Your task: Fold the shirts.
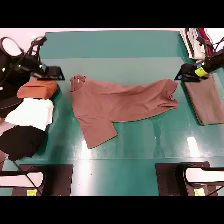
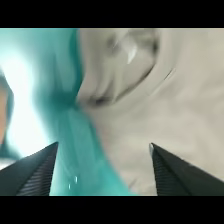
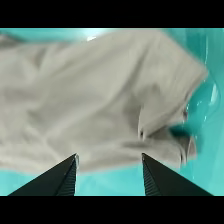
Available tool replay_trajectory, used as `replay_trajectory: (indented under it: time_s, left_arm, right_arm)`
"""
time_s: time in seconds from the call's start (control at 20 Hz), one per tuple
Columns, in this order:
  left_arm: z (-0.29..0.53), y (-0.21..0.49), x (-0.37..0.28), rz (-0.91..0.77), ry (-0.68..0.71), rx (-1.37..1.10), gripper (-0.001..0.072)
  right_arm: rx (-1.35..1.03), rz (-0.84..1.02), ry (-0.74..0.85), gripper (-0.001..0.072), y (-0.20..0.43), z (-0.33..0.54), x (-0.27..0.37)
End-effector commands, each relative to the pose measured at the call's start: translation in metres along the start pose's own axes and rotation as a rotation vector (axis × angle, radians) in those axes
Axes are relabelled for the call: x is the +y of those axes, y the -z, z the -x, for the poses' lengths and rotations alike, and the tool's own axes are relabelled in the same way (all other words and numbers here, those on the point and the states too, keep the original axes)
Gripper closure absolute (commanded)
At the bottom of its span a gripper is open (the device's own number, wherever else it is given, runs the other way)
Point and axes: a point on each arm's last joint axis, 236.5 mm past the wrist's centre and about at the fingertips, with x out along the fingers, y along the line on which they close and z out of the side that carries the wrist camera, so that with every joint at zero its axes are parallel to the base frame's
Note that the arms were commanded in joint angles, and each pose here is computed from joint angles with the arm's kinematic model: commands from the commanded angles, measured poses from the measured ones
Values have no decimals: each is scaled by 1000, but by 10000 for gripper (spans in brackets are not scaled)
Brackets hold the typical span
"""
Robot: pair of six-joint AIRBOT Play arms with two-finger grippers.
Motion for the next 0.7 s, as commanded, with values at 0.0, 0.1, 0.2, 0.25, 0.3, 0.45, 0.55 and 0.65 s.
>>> replay_trajectory:
  time_s: [0.0, 0.1, 0.2, 0.25, 0.3, 0.45, 0.55, 0.65]
  left_arm:
    - [-18, 70, 3, 101, 37, 107, 62]
    - [-48, 115, -12, 190, 123, 156, 62]
    - [-72, 141, -23, 270, 188, 183, 63]
    - [-82, 150, -28, 283, 215, 181, 63]
    - [-91, 156, -30, 296, 215, 173, 63]
    - [-105, 159, -50, 260, 217, 147, 63]
    - [-110, 157, -66, 212, 221, 128, 63]
    - [-111, 155, -71, 209, 222, 115, 64]
  right_arm:
    - [6, -1, 1, 265, 34, 10, -1]
    - [-6, -11, 5, 265, 50, 8, -1]
    - [-20, -20, -1, 265, 61, 5, 0]
    - [-28, -28, -24, 265, 65, 3, 5]
    - [-35, -30, -39, 265, 68, 3, 9]
    - [-56, -31, -40, 265, 71, 4, 10]
    - [-62, -29, -39, 265, 72, 7, 11]
    - [-60, -29, -37, 265, 73, 7, 11]
